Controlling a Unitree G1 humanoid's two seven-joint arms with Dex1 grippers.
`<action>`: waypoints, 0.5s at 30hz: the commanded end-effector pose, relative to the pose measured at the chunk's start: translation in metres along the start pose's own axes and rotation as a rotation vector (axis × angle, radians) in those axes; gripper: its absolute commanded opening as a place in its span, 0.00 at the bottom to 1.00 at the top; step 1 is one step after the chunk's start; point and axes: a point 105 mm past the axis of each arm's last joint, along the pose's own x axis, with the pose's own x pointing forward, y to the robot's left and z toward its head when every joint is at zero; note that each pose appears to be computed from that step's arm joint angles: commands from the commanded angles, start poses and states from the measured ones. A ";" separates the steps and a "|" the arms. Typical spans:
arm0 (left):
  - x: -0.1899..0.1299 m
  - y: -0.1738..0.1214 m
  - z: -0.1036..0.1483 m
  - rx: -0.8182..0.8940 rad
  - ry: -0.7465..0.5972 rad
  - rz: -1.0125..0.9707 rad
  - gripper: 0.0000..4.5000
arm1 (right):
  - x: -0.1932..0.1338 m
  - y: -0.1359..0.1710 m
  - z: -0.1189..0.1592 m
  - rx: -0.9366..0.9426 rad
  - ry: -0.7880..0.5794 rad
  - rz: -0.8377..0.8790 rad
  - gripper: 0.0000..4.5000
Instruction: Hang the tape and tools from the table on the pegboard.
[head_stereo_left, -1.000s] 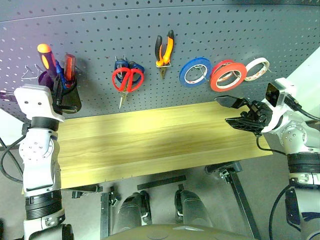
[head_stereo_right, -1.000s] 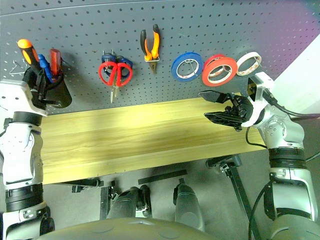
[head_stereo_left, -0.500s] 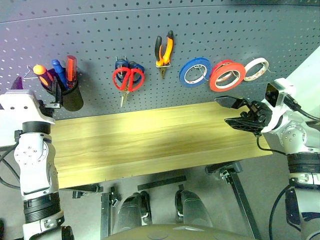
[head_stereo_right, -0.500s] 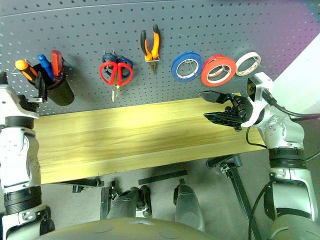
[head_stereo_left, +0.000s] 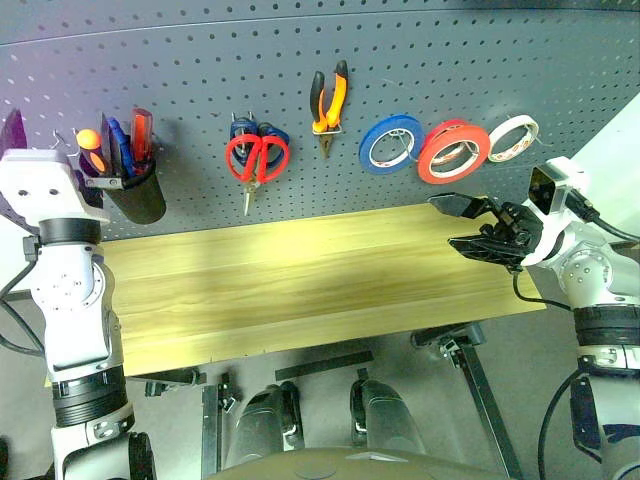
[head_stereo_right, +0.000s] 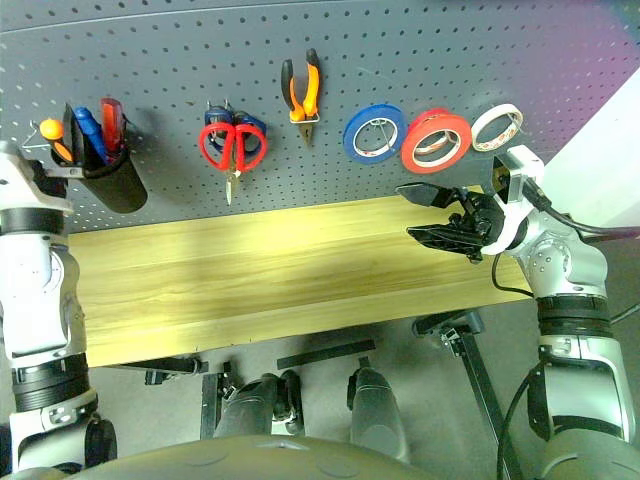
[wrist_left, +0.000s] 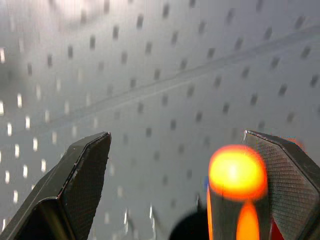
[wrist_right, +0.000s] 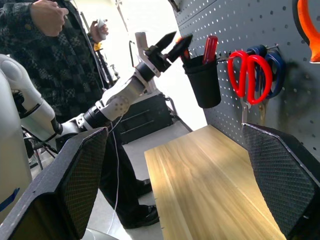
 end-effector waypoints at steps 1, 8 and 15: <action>0.007 -0.005 0.032 -0.023 -0.121 -0.043 0.99 | 0.000 0.001 0.008 -0.031 0.010 0.010 1.00; 0.027 -0.007 0.061 -0.037 -0.205 -0.041 0.99 | 0.000 0.000 0.009 -0.034 0.006 0.009 1.00; 0.028 -0.058 0.091 -0.285 -0.254 -0.331 0.99 | 0.001 0.000 0.010 -0.038 -0.004 0.012 1.00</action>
